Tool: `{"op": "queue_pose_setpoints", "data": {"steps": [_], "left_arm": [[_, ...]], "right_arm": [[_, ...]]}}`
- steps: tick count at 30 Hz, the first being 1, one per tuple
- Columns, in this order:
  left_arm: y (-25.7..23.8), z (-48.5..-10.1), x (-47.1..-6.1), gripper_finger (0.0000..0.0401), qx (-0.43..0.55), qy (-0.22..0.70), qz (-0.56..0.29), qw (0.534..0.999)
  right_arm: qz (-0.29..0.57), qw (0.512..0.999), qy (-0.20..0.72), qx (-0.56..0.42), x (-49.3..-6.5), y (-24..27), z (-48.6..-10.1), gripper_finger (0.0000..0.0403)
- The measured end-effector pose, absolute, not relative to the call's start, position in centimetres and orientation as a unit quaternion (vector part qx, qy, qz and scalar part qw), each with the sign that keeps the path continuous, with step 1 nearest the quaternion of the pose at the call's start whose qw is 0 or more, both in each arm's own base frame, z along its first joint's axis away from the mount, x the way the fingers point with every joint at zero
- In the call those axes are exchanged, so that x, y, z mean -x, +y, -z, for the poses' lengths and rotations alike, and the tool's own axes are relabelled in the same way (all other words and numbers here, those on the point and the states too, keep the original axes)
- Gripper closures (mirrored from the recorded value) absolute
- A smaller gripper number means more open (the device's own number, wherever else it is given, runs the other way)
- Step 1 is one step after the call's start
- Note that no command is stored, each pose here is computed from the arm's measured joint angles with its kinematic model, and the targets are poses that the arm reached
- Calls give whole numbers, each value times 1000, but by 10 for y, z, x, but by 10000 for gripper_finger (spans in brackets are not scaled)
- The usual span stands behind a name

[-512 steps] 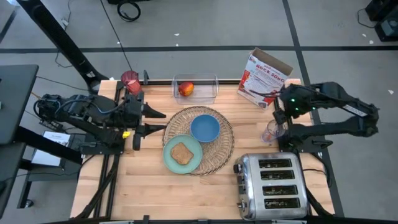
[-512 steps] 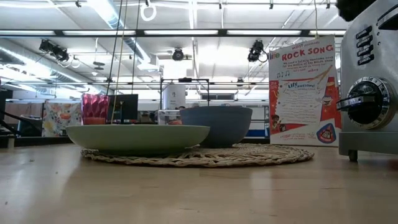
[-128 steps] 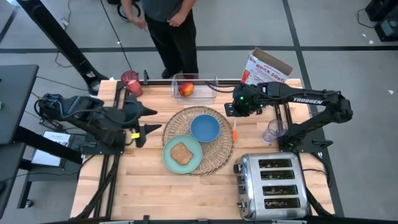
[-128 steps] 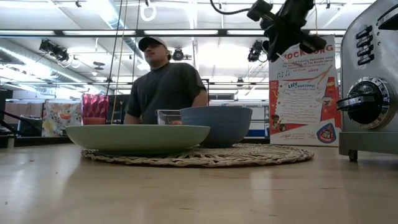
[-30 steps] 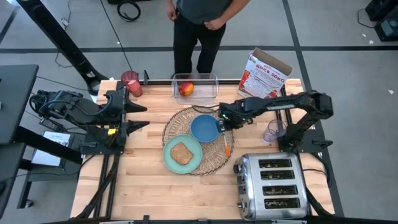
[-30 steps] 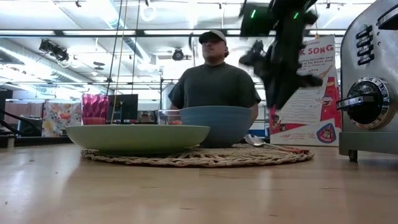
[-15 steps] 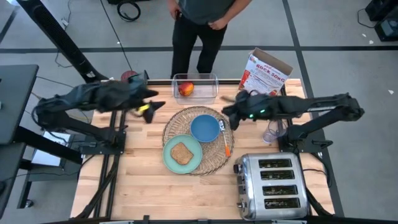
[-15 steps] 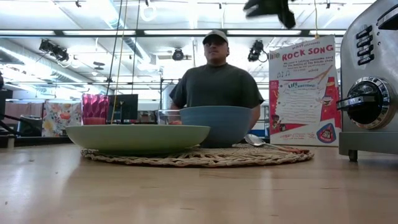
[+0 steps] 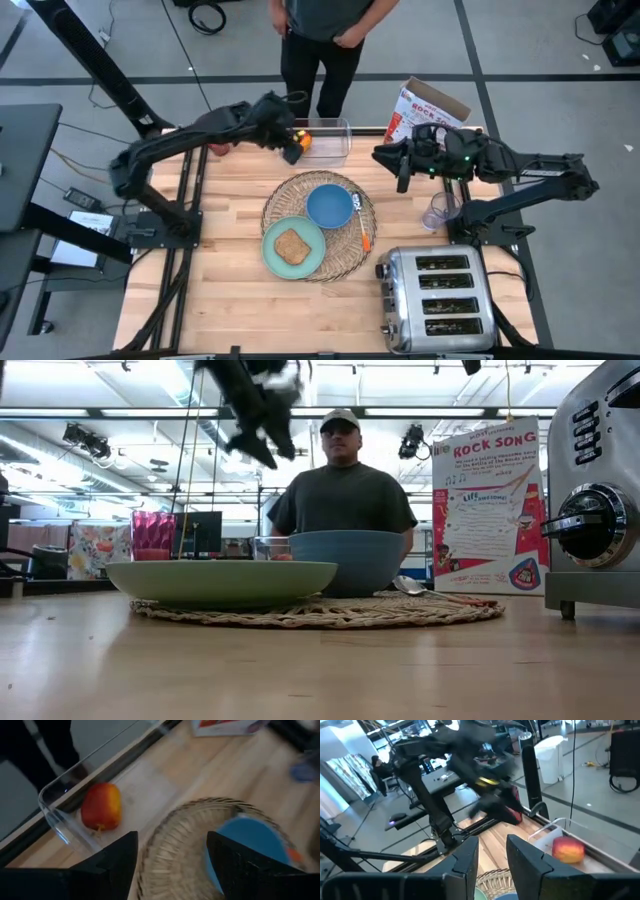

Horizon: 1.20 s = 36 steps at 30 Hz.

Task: Arrange a breakfast setting
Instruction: Put the apple on the table mat

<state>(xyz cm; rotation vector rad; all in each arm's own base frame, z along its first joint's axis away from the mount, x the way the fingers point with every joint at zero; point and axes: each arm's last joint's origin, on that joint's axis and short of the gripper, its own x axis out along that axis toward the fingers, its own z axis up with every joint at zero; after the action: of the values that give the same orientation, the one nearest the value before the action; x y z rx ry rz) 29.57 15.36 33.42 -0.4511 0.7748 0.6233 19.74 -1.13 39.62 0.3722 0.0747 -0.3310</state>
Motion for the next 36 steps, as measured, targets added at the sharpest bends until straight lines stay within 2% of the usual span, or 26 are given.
{"op": "queue_pose_setpoints", "data": {"steps": [6,12,20,24,36], "left_arm": [[199,-297,-307,184,253,390,-328,822],[239,-287,-315,200,293,434,-329,786],[258,-236,-327,203,305,519,-308,736],[259,-227,-325,203,298,545,-300,724],[264,-218,-323,203,212,575,-243,752]], "right_arm": [[148,975,51,-155,-194,-10,-396,293],[164,971,82,-150,-199,-16,-388,293],[198,962,102,-155,-212,-30,-378,293],[218,958,99,-161,-215,-38,-377,293],[286,940,17,-187,-208,-71,-389,293]]}}
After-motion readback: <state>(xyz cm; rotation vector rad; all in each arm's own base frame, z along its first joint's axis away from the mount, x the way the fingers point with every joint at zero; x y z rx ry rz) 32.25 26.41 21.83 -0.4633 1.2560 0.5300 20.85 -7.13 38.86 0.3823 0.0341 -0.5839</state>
